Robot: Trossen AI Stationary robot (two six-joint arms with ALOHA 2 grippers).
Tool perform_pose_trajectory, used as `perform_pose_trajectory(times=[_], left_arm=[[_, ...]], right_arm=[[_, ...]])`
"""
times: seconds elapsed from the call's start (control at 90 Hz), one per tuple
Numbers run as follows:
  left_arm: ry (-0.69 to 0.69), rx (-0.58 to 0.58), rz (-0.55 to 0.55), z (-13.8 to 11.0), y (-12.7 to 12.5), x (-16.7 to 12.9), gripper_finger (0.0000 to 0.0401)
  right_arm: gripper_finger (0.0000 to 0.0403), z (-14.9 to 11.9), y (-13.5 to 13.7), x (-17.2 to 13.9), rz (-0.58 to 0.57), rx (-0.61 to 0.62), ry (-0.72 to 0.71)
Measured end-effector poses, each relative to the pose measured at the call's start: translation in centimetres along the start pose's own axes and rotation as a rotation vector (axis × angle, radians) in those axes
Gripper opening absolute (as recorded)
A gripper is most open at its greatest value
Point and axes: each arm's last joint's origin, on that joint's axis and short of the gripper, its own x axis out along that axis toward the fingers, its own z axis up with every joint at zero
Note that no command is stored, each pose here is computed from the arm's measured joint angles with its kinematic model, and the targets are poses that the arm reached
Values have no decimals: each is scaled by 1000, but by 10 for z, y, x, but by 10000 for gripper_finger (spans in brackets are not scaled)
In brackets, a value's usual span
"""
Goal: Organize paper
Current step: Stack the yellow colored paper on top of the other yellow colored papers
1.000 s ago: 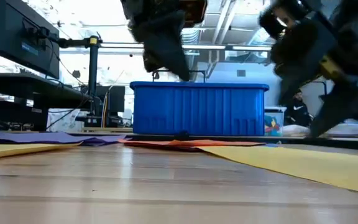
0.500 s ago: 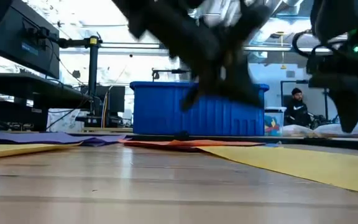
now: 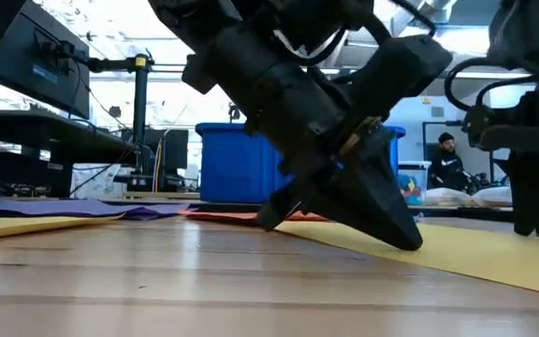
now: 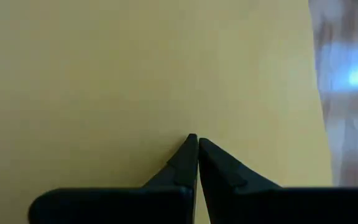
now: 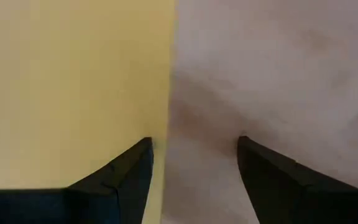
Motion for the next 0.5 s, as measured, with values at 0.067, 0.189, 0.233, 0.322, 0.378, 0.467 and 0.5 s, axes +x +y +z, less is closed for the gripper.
perform_pose_trajectory(times=[0.067, 0.189, 0.233, 0.322, 0.378, 0.467, 0.5], left_arm=[[15, 29, -6, 0, 1, 0, 0], [21, 74, -4, 0, 2, 1, 0], [22, 85, -4, 1, 3, 1, 0], [24, 102, -7, 1, 4, 1, 0], [21, 109, -7, 2, 4, 1, 0], [21, 121, -7, 2, 4, 1, 0], [21, 124, -8, 2, 5, 1, 0]], right_arm=[[215, -6, 4, -4, 66, -6, 31], [214, -17, 15, -10, 194, -13, 121], [214, -19, 19, -10, 248, -19, 144], [214, -26, 27, -8, 305, -38, 154], [214, -29, 27, -5, 292, -50, 154], [214, -29, 27, -3, 268, -30, 157], [214, -29, 26, -3, 260, -29, 154]])
